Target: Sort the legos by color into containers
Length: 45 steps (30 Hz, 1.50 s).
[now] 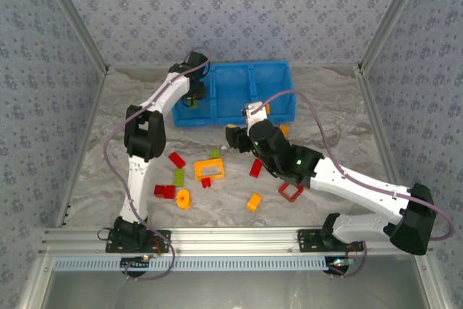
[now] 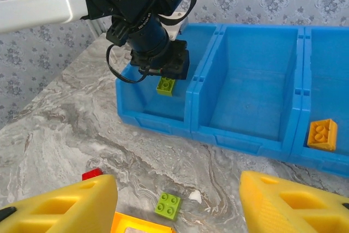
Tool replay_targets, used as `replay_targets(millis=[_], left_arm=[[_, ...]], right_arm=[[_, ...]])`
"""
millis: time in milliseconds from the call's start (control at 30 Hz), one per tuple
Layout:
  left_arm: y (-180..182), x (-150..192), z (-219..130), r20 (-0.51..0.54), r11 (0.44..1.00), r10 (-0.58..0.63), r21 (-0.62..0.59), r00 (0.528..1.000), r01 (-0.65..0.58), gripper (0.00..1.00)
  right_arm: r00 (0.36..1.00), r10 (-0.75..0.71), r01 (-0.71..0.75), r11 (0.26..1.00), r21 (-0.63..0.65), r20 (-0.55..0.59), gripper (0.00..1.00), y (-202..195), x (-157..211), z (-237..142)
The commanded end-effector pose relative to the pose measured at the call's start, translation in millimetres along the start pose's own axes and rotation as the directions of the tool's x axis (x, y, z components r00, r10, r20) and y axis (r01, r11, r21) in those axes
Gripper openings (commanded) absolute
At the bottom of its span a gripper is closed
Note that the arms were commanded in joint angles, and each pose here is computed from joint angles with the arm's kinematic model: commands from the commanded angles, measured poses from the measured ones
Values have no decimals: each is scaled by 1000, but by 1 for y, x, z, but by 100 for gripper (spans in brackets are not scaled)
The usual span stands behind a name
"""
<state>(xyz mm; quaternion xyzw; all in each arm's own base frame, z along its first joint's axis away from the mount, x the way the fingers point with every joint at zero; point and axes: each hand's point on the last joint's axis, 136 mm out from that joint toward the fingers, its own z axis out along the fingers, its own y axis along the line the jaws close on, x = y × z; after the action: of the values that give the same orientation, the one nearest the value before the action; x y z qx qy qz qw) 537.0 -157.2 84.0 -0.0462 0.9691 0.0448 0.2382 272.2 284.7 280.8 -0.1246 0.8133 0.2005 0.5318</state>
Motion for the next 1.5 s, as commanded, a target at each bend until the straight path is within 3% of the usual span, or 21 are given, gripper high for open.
replay_targets(millis=[0,233,367,500,700,833,900,967,1100,1267,1467], left_arm=[[0,8,2,-35,1000,20,-9,999,-20,45],[1,-5,-29,17,1000,26,-14,1000,-26,64],[-2,-22,-76,105,1000,3,21,994,-5,63],[-25,-18,-153,232,989,-6,148,973,-29,63],[-80,79,-247,312,888,67,414,948,-199,68],[-106,169,-290,270,731,125,625,955,-273,70],[-110,210,-304,261,663,168,684,951,-304,70],[-108,245,-311,268,628,207,701,941,-338,70],[-94,286,-311,253,616,210,716,945,-328,70],[-77,298,-299,241,633,166,717,956,-291,69],[-70,295,-302,254,637,137,718,957,-282,69]], right_arm=[[999,15,-14,999,42,-41,63,-10,10,1],[977,148,-106,961,256,-154,63,-62,45,-16],[927,315,-175,846,504,-205,59,-116,85,-54],[828,514,-246,694,676,-226,52,-150,142,-93],[715,660,-325,608,725,-233,50,-160,201,-106],[637,739,-376,546,749,-219,49,-169,227,-106],[603,768,-397,525,753,-217,46,-171,240,-103],[576,788,-411,510,756,-218,46,-172,250,-101],[547,807,-453,507,733,-221,42,-169,260,-91],[530,820,-460,492,739,-216,39,-171,271,-89],[515,829,-448,479,755,-220,19,-173,282,-91]])
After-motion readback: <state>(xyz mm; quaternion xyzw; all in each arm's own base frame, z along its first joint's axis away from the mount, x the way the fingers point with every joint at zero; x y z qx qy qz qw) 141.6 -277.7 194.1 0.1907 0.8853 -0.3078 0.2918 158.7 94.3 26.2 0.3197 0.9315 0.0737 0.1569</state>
